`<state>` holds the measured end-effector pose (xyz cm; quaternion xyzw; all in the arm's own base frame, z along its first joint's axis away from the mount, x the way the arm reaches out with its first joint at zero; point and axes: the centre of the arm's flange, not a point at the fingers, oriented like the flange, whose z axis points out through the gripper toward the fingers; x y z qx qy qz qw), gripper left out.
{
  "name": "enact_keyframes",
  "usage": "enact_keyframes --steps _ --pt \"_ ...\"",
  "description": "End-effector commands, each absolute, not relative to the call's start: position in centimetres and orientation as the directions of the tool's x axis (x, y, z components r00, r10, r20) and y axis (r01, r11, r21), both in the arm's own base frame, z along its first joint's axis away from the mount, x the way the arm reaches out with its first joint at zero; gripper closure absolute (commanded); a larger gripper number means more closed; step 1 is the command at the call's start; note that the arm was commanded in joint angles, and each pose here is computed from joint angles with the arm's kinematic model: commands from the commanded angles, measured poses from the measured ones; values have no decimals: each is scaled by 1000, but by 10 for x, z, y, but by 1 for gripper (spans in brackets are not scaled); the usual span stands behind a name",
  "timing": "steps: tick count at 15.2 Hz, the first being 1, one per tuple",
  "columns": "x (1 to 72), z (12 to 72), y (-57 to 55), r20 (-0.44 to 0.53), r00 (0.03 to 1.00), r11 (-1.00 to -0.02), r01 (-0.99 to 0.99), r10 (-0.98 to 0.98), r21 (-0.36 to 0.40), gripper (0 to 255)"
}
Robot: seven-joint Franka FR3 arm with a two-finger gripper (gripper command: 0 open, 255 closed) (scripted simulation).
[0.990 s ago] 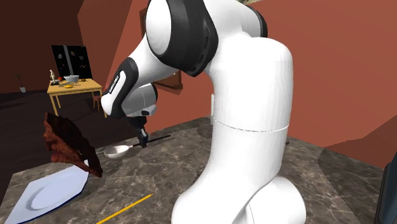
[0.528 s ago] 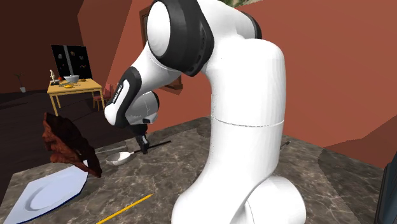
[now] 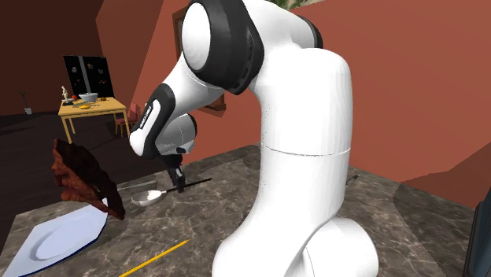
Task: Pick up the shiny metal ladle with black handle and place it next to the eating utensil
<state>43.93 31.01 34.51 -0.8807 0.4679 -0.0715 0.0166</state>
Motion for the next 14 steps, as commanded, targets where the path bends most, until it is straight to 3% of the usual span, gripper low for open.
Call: enact_keyframes --steps 1,5,9,14 --pt "439 345 310 110 552 -562 -822 -827 -96 0" --pt "439 345 310 110 552 -562 -822 -827 -96 0" --pt "432 395 312 110 552 -562 -822 -827 -96 0" --pt "432 395 312 110 552 -562 -822 -827 -96 0"
